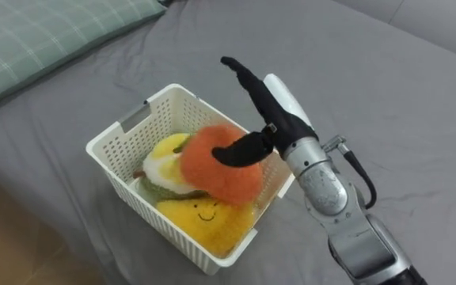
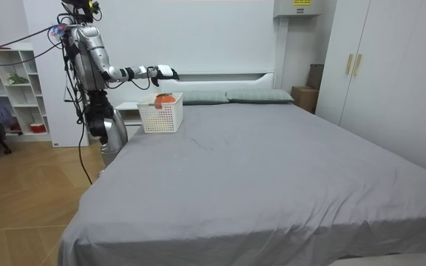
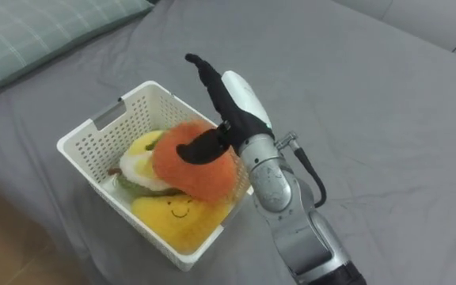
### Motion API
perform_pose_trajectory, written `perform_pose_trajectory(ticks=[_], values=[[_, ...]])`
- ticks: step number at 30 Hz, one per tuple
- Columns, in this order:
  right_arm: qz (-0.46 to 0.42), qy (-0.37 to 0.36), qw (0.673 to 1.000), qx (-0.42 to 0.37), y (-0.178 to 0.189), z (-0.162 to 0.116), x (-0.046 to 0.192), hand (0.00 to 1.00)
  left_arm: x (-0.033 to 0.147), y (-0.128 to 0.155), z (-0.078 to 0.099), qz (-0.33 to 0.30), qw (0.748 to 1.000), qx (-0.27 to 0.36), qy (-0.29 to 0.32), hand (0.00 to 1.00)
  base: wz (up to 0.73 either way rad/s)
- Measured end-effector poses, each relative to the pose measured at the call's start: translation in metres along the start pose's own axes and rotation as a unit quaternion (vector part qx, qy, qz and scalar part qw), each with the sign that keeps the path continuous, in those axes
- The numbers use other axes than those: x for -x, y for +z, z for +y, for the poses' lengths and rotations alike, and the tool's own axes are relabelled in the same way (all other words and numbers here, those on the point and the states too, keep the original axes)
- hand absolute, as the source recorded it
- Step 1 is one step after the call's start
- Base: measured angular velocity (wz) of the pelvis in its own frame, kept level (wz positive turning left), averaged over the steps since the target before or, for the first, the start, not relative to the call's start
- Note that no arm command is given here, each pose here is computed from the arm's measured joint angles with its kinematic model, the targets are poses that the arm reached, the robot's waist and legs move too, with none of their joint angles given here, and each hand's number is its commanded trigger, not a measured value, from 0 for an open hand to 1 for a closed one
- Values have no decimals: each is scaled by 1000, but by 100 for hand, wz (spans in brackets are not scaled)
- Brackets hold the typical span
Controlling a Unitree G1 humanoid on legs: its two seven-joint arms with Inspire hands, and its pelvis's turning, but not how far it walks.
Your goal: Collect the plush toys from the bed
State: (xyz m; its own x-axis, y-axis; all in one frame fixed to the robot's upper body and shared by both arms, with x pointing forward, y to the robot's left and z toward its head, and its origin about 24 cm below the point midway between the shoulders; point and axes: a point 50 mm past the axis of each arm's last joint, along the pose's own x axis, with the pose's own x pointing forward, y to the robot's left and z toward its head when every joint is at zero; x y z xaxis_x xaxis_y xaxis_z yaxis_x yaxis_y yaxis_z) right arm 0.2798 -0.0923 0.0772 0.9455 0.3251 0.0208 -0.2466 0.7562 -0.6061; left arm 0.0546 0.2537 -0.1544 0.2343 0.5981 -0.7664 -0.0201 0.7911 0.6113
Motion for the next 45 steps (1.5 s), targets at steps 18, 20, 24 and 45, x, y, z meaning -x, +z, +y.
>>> perform_pose_trajectory(ticks=[18,20,24,45], values=[[40,-51,998,-27,-21,-23,-1,0,1,7,-3,-13,1000,6,-9,0,-3],[38,-67,997,-30,-20,-31,0,0,1,8,-4,-14,1000,7,-17,0,-4],[30,-101,994,-34,-21,-46,3,0,1,8,-4,-16,1000,10,-23,0,-2],[128,-309,936,-114,-85,-107,77,0,3,-23,1,5,1000,16,-15,0,-12]])
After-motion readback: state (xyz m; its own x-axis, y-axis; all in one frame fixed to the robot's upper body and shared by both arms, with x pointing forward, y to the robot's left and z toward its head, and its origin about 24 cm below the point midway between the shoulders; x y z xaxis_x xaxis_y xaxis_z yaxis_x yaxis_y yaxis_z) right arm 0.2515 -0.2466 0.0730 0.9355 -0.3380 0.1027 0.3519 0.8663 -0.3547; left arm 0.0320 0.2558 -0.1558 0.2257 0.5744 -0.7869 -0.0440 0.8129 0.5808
